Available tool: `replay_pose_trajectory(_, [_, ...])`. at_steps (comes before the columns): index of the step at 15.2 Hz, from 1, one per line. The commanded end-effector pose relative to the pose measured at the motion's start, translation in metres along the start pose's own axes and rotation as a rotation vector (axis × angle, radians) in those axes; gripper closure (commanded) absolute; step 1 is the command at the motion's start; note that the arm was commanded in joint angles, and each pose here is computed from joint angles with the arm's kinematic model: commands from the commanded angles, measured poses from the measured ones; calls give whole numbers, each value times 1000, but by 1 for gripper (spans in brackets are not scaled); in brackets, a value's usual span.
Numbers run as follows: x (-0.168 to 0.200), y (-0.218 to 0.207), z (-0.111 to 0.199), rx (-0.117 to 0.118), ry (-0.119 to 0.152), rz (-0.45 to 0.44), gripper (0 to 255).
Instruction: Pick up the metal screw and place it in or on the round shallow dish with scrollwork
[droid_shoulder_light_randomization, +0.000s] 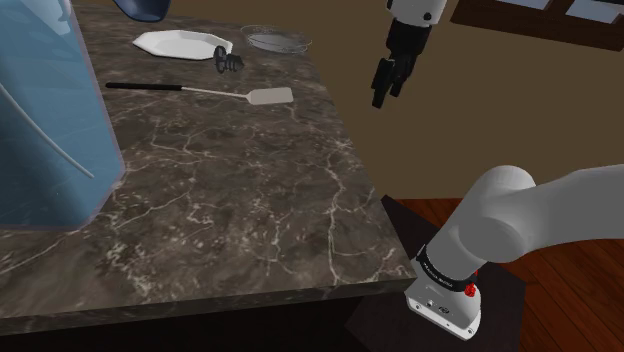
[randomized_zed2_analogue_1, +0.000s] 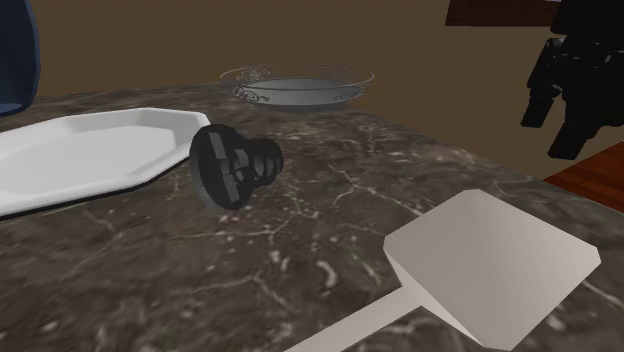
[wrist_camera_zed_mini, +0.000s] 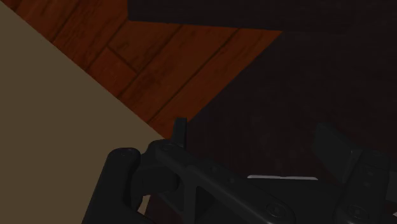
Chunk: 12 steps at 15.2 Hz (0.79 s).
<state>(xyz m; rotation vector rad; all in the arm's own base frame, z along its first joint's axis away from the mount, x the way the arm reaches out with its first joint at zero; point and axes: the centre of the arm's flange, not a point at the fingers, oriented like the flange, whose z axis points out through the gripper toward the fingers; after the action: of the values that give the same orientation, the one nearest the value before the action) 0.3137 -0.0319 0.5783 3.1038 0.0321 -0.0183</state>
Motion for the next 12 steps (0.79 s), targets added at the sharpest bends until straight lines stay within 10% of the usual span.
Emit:
replay_pose_trajectory(1, [0, 0, 0, 0, 0, 0, 0])
replay_pose_trajectory(12, [101, -99, -35, -44, 37, -73, 0])
